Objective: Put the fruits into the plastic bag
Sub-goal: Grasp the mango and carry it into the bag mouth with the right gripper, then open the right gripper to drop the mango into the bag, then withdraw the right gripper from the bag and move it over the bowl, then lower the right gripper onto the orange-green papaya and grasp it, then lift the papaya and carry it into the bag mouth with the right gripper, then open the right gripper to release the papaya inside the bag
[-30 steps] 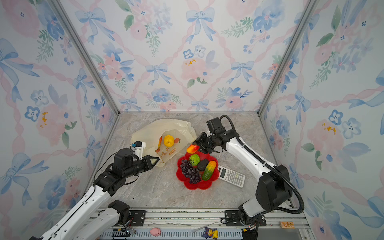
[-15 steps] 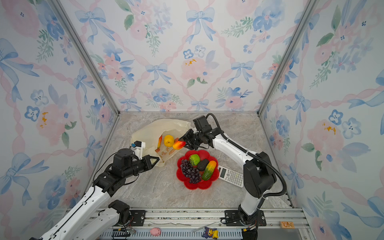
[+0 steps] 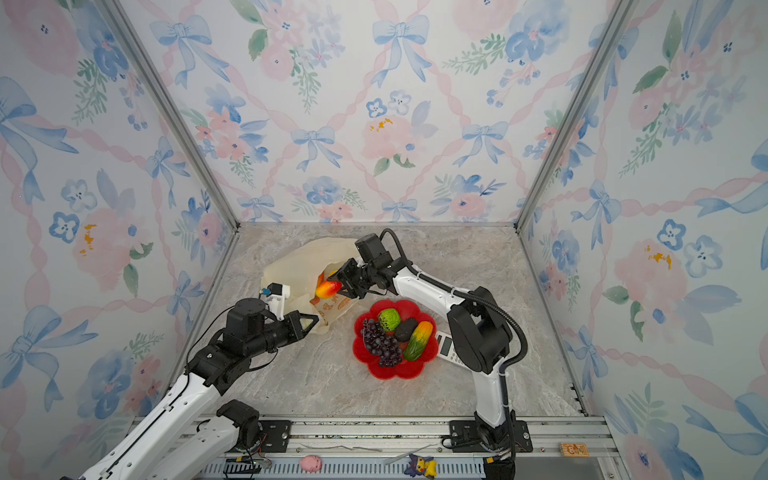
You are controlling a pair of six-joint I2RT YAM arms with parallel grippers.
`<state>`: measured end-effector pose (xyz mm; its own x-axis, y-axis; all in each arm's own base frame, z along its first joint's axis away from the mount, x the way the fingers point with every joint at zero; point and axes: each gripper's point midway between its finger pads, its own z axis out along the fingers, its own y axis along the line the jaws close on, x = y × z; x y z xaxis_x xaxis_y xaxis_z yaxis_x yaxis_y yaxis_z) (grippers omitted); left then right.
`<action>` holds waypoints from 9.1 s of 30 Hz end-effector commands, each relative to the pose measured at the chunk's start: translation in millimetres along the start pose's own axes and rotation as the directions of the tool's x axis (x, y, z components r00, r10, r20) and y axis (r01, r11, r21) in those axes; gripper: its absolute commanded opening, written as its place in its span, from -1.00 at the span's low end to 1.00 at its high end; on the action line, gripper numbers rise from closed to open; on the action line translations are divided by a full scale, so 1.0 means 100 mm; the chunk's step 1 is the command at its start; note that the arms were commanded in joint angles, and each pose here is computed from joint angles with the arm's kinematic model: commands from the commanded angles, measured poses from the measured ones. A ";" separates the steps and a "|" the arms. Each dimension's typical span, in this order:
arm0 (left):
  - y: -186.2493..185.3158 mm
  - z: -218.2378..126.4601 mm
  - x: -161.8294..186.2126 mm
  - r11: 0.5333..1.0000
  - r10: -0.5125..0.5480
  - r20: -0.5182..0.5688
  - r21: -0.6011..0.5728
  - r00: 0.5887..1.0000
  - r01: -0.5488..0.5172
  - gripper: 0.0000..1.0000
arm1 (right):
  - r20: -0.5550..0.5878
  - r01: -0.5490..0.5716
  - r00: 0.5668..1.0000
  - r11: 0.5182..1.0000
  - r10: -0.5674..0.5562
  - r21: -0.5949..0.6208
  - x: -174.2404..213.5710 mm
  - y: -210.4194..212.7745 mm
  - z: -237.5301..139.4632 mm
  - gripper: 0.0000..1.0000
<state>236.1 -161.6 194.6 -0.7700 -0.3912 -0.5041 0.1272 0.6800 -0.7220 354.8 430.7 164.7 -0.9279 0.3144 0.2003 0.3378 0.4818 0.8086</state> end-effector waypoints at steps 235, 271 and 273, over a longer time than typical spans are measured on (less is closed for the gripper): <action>0.00 0.00 -0.13 0.998 -0.056 0.050 0.029 0.997 0.054 -1.00 | -0.491 0.640 0.693 0.764 -0.527 0.084 1.07 -0.32 -0.39 -0.34; -0.05 0.02 -0.15 0.999 -0.017 0.038 0.039 0.999 0.015 -1.00 | 0.131 0.133 0.980 0.980 -0.152 0.145 -0.68 0.07 0.39 -0.32; -0.07 0.01 -0.16 0.999 -0.009 0.042 0.043 0.999 0.008 -1.00 | 0.167 0.095 0.979 0.989 -0.114 0.117 -0.76 0.08 0.44 -0.31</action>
<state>247.6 -160.9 194.7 -0.7599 -0.4337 -0.4843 0.1089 0.6496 -0.7525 410.1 437.7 134.1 -0.9653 0.2609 0.0047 0.1868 0.6785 0.7104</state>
